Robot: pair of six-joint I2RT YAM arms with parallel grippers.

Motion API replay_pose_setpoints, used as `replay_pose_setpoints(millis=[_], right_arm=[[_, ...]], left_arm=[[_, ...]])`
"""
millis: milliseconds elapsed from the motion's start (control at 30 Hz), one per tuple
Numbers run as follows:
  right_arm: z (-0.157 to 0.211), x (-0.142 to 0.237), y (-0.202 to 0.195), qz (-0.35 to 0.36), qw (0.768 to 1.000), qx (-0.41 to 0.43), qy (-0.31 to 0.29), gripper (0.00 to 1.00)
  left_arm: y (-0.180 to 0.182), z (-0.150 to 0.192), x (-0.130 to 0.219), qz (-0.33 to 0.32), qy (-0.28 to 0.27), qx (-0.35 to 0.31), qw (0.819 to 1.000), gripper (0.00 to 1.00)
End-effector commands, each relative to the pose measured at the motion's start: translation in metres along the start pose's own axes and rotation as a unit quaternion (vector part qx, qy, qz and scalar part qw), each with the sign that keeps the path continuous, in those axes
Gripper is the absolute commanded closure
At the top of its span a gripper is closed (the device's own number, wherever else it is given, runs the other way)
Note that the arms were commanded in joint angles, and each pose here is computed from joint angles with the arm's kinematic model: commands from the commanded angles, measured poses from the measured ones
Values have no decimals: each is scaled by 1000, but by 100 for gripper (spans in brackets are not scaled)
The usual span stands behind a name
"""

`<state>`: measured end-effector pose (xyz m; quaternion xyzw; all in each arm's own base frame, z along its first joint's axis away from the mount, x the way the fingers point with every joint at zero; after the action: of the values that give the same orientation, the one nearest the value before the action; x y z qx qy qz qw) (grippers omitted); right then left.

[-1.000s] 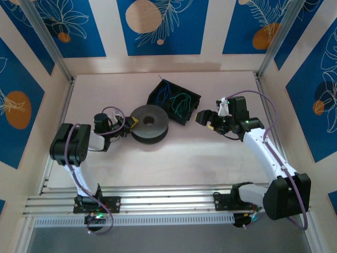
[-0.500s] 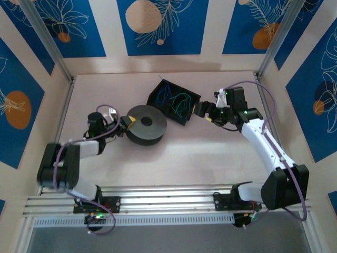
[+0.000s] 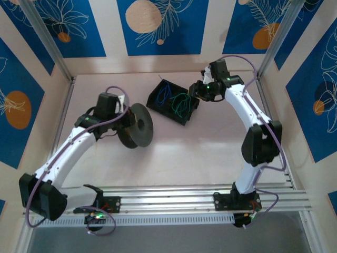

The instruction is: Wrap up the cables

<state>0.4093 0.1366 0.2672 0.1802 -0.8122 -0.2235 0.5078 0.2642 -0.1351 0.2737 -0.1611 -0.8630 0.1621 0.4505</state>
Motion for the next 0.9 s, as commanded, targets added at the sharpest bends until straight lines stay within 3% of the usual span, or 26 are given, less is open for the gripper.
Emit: replay_pose_setpoints(millis=[0, 300, 700, 867], right_arm=[[-4, -15, -11, 33, 999, 2, 39, 65], [-21, -69, -36, 60, 995, -13, 79, 69], [-28, -104, -57, 35, 993, -32, 104, 70], [-30, -112, -59, 23, 993, -41, 107, 77]], left_arm=[[-6, -3, 8, -92, -5, -70, 993, 100], [-58, -1, -29, -122, 17, -153, 980, 100], [-97, 8, -71, -110, 55, -170, 978, 100], [-103, 11, -83, -110, 67, -169, 977, 100]])
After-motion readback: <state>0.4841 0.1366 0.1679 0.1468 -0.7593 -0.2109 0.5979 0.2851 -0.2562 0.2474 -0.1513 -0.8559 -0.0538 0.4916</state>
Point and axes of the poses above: each hand's point on the last joint's axis, 136 mm out from that joint toward the fingers, its own x axis back along the fingers, its own y axis along the line the jaws close on, z = x × y, the point moved 8 cm from there along x, back along the fingers
